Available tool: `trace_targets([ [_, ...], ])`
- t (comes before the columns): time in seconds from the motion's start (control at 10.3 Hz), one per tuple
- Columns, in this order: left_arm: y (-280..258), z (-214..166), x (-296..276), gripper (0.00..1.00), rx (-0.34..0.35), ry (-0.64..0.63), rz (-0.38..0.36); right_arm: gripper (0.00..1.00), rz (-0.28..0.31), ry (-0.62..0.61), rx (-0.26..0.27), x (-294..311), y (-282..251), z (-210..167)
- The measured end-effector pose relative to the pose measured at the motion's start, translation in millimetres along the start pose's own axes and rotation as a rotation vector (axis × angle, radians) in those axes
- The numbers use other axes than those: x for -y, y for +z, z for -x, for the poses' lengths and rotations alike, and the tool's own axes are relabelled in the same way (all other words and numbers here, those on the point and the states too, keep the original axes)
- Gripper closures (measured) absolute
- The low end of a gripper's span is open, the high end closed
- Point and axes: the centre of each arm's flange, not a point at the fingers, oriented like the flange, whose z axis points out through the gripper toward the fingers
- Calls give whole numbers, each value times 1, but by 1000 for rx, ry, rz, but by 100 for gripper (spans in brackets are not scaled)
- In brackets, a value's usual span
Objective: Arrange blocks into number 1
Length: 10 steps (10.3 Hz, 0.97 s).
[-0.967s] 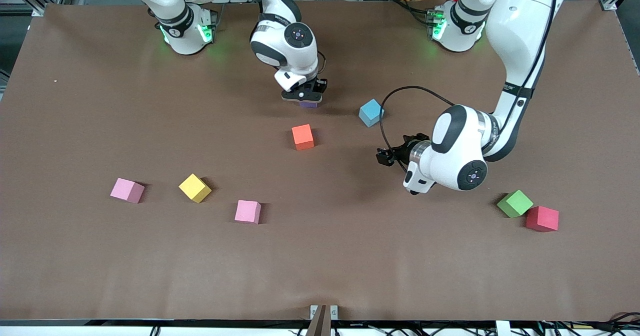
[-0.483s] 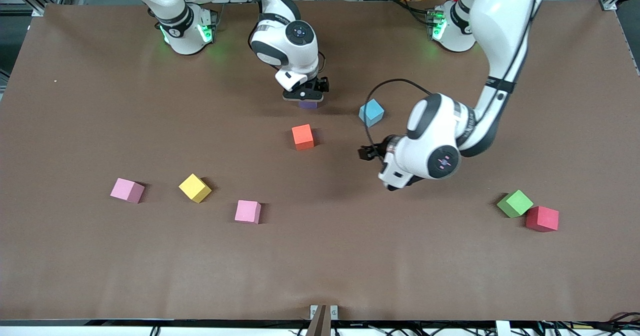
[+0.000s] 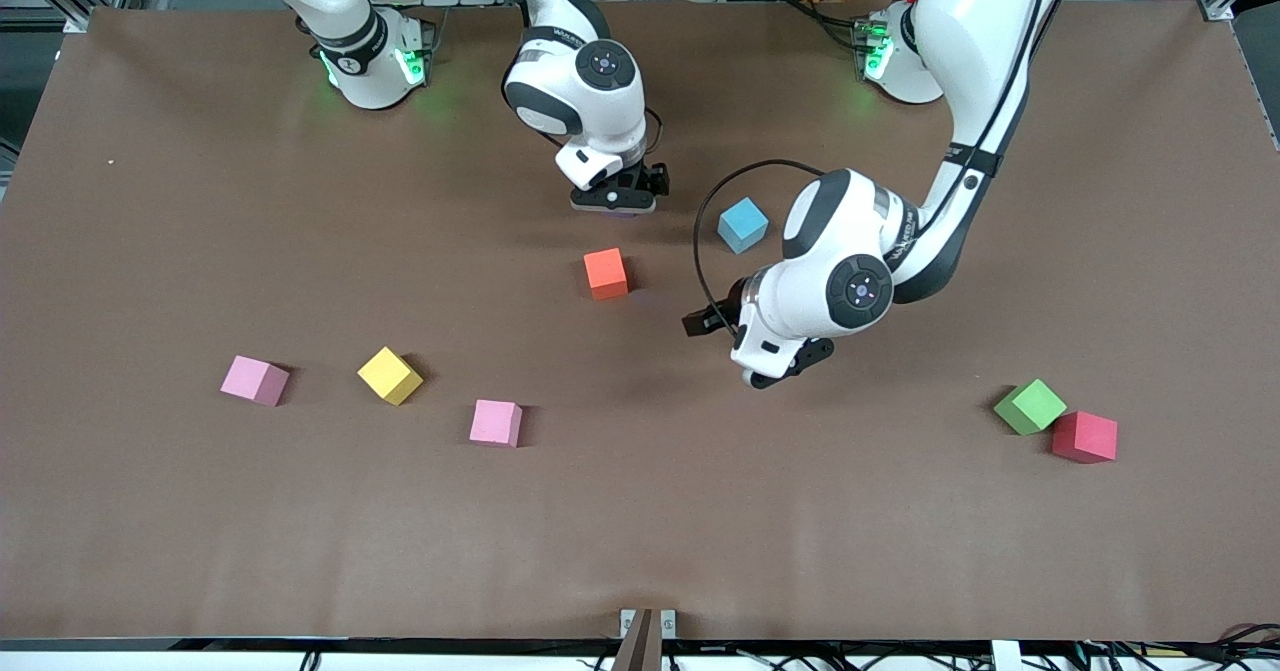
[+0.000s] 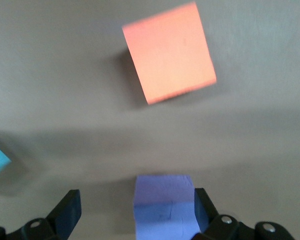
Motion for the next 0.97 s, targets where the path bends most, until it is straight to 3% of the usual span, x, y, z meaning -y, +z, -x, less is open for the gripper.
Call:
trace_targets([
  [0.39, 3, -3, 0, 0, -55, 112, -29, 0, 25, -112, -72, -20, -9, -56],
  [0.58, -2, -25, 17, 0, -132, 215, -125, 0, 50, -156, -108, -28, 2, -67],
  [0.77, -9, -51, 46, 0, -136, 326, -239, 0, 34, -172, -116, -32, 15, -76],
  [0.97, -48, -98, 98, 0, -139, 355, -300, 0, 1, -167, -105, -30, 28, -80],
])
